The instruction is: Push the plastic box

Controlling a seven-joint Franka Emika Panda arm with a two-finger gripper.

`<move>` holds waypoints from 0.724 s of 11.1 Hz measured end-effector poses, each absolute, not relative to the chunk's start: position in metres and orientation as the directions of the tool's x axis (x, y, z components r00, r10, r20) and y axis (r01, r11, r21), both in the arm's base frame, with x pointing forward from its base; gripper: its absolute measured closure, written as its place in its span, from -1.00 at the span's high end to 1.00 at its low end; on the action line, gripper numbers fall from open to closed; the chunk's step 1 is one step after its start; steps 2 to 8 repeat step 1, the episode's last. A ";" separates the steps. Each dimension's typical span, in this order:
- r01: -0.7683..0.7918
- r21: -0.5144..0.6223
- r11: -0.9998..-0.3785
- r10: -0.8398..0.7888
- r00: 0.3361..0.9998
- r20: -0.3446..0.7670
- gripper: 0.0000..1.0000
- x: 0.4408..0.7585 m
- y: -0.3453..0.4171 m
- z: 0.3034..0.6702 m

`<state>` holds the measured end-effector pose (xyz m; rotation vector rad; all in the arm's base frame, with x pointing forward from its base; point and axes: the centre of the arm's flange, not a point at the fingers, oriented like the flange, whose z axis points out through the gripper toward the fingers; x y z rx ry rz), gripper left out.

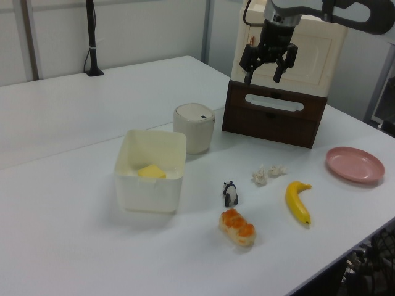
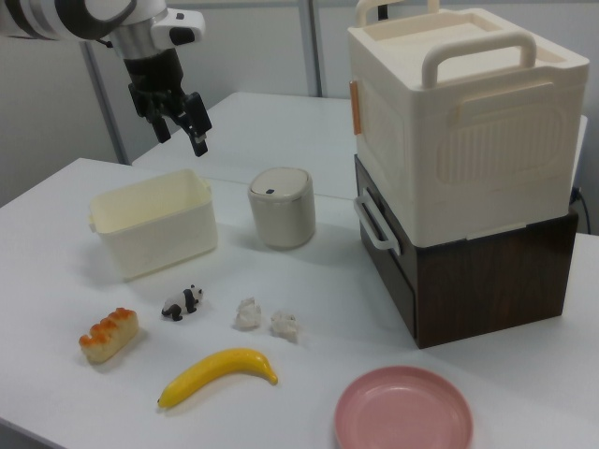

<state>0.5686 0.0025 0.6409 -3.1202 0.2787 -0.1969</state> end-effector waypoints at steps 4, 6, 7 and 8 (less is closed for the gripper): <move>-0.176 -0.014 -0.984 -0.177 0.976 0.125 1.00 0.569 0.002 0.641; -0.176 -0.014 -0.984 -0.177 0.976 0.125 1.00 0.569 0.002 0.641; -0.176 -0.014 -0.984 -0.177 0.976 0.125 1.00 0.569 0.002 0.641; -0.176 -0.014 -0.984 -0.177 0.976 0.125 1.00 0.569 0.002 0.641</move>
